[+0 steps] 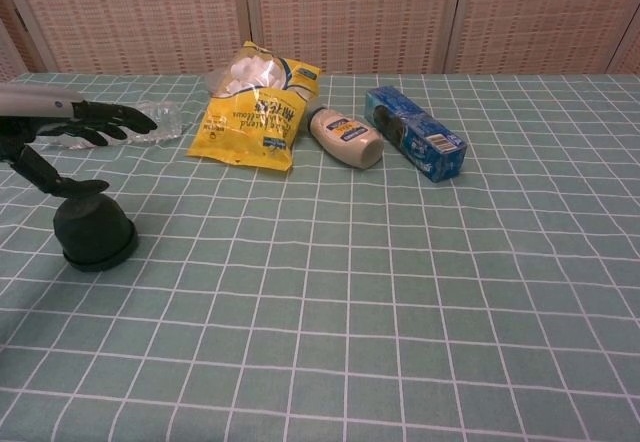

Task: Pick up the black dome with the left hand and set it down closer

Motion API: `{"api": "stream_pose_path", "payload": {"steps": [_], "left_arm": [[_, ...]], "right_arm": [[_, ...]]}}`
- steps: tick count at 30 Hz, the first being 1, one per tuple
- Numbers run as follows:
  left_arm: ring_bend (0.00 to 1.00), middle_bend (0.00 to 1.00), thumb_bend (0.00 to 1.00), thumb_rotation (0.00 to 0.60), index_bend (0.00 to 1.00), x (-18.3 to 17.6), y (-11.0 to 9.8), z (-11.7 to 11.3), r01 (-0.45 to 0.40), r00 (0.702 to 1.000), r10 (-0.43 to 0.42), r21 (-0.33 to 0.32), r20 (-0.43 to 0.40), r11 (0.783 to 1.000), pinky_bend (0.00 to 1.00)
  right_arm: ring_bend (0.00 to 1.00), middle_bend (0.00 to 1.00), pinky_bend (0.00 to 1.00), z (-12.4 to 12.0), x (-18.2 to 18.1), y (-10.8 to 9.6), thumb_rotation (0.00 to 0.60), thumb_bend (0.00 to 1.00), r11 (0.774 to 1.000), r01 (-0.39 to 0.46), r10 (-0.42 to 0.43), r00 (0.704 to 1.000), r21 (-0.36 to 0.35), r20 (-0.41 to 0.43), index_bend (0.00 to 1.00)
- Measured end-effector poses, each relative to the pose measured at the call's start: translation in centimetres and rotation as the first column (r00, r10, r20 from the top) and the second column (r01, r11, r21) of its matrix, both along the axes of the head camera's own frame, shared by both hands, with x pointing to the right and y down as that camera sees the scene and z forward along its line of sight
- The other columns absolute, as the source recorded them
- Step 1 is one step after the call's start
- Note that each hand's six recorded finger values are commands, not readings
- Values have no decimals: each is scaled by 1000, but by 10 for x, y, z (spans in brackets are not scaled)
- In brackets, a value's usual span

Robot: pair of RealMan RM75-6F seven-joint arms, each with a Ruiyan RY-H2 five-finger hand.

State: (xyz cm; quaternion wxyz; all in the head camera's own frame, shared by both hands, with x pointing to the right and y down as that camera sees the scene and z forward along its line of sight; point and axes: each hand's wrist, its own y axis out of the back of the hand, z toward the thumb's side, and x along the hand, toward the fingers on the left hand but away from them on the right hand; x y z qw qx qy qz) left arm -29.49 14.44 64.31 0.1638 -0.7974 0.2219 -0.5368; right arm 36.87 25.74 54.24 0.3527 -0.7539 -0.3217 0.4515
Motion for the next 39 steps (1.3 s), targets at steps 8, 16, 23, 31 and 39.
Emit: {"api": "stream_pose_path", "payload": {"steps": [8, 16, 23, 31, 39], "left_arm": [[0, 0, 388, 600, 0, 17, -11, 21, 20, 999, -13, -219, 32, 975, 81], [0, 0, 349, 600, 0, 17, -17, 29, -25, 994, 51, -264, 93, 964, 76], [0, 0, 349, 600, 0, 4, -13, 40, -80, 963, 154, -312, 221, 947, 67], [0, 0, 345, 600, 0, -5, -12, 43, -70, 940, 172, -326, 296, 943, 74], [0, 0, 334, 600, 0, -7, -11, 46, -72, 932, 182, -331, 315, 941, 73]], "right_arm": [[0, 0, 0, 0, -3, -2, 600, 187, 999, 15, -16, 1000, 30, 18, 0], [0, 0, 0, 1, -4, 1, 600, 186, 999, 27, -27, 1000, 38, 9, 0], [0, 0, 0, 1, -4, 1, 600, 187, 999, 23, -23, 1000, 49, 2, 0], [0, 0, 0, 2, -3, -1, 600, 186, 999, 8, -8, 1000, 50, 4, 0], [0, 0, 0, -2, -3, -2, 600, 186, 998, -6, 5, 1000, 59, 19, 0]]}}
